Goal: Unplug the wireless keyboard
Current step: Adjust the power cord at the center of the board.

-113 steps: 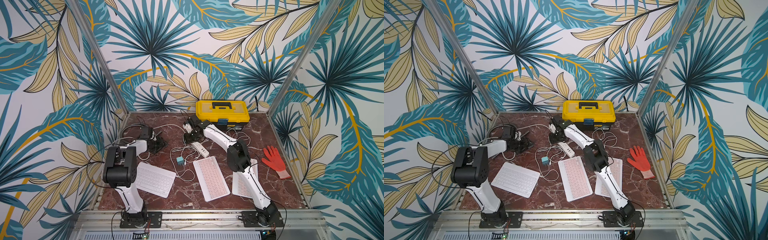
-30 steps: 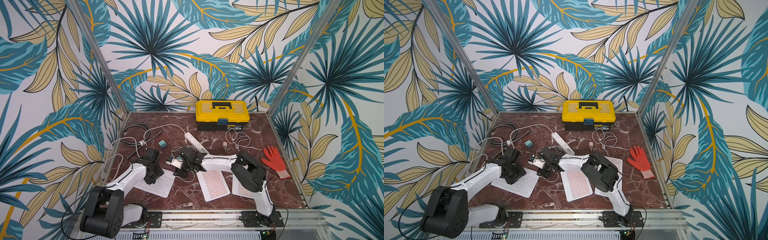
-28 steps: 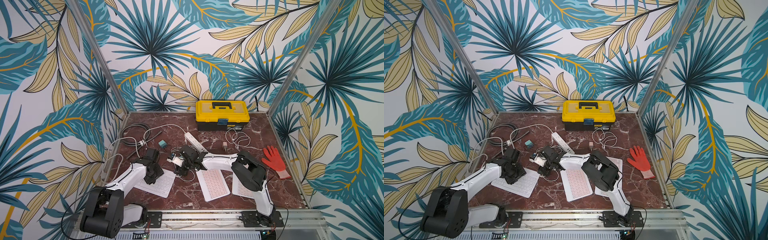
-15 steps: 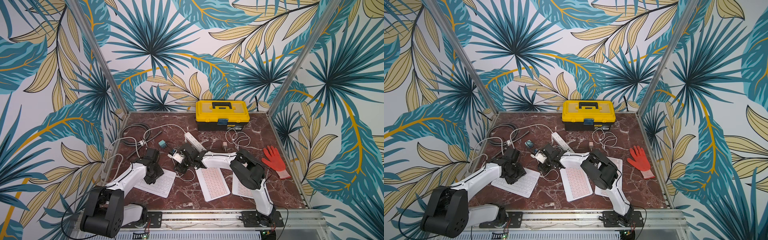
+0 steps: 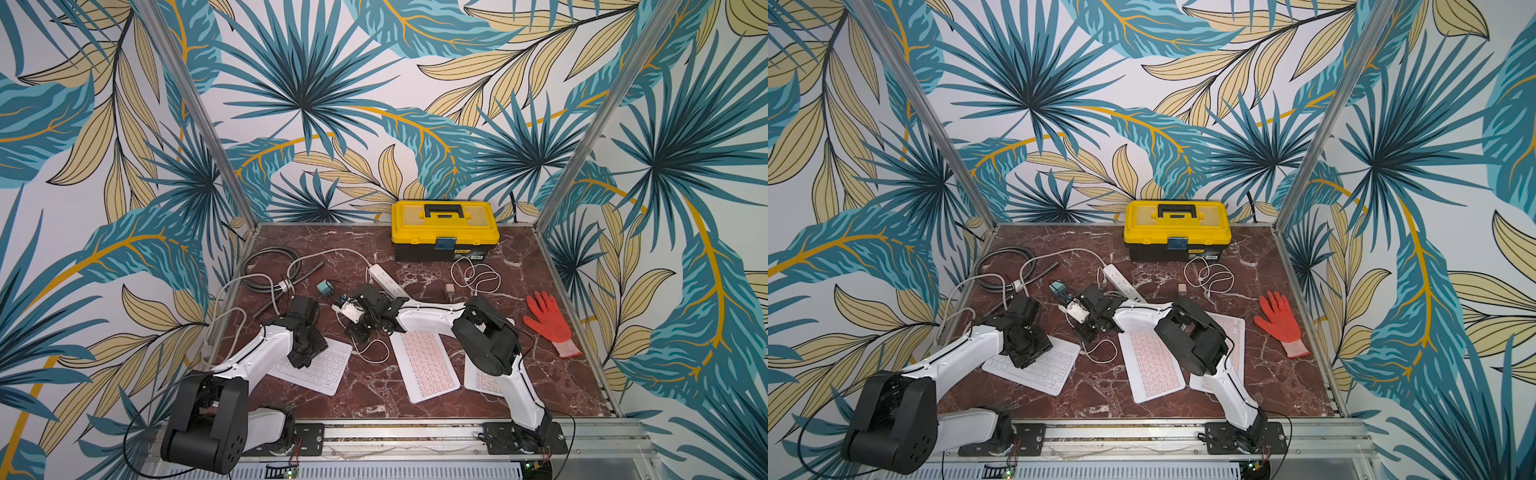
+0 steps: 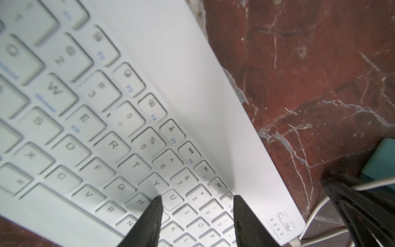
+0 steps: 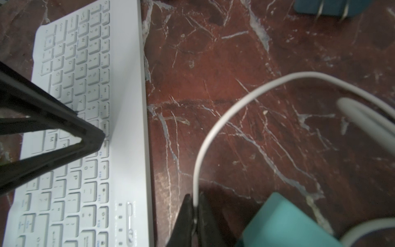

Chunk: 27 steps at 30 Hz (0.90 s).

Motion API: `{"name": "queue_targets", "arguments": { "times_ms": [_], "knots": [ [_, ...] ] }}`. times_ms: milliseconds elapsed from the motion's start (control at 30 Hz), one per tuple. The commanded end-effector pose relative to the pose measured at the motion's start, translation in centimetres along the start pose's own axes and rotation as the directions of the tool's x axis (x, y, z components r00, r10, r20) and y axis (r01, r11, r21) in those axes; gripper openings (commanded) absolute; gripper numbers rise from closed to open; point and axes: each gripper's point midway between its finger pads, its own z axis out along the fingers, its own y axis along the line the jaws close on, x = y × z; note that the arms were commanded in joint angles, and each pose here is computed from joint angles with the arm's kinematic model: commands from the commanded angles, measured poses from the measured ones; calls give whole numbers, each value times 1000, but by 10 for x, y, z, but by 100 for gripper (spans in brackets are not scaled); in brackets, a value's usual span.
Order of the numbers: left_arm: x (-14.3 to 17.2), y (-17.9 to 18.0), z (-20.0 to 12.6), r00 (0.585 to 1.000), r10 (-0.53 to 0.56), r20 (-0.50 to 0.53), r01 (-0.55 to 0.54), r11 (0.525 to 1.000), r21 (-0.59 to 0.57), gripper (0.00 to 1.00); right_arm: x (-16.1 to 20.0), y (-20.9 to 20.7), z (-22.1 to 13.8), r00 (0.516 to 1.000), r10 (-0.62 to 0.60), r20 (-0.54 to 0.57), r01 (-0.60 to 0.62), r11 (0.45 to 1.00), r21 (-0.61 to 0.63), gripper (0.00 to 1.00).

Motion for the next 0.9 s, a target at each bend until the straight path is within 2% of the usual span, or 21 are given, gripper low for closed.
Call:
{"name": "queue_targets", "arguments": {
  "times_ms": [0,167,333,467,600,733,867],
  "knots": [
    [7,12,18,1000,3,-30,-4,999,-35,55,14,-23,-15,998,-34,-62,40,995,91,9],
    [7,13,20,999,3,-33,-5,999,-40,55,17,-40,-41,989,-92,-114,109,983,147,8],
    [6,12,19,999,3,-33,-5,999,-38,55,29,-55,-48,965,-149,-214,195,957,214,9],
    [6,13,20,999,6,-33,-8,999,-40,55,35,-58,-51,954,-163,-251,222,948,226,11],
    [6,12,19,999,4,-35,-5,999,-36,55,33,-45,-56,960,-163,-227,203,964,169,22],
    [7,12,20,999,2,-37,-3,999,-39,55,20,-33,-71,977,-171,-129,190,970,151,33],
    [5,10,20,999,5,-39,-7,999,-40,55,11,-20,-89,984,-164,-72,172,977,127,38]
  ]
}}
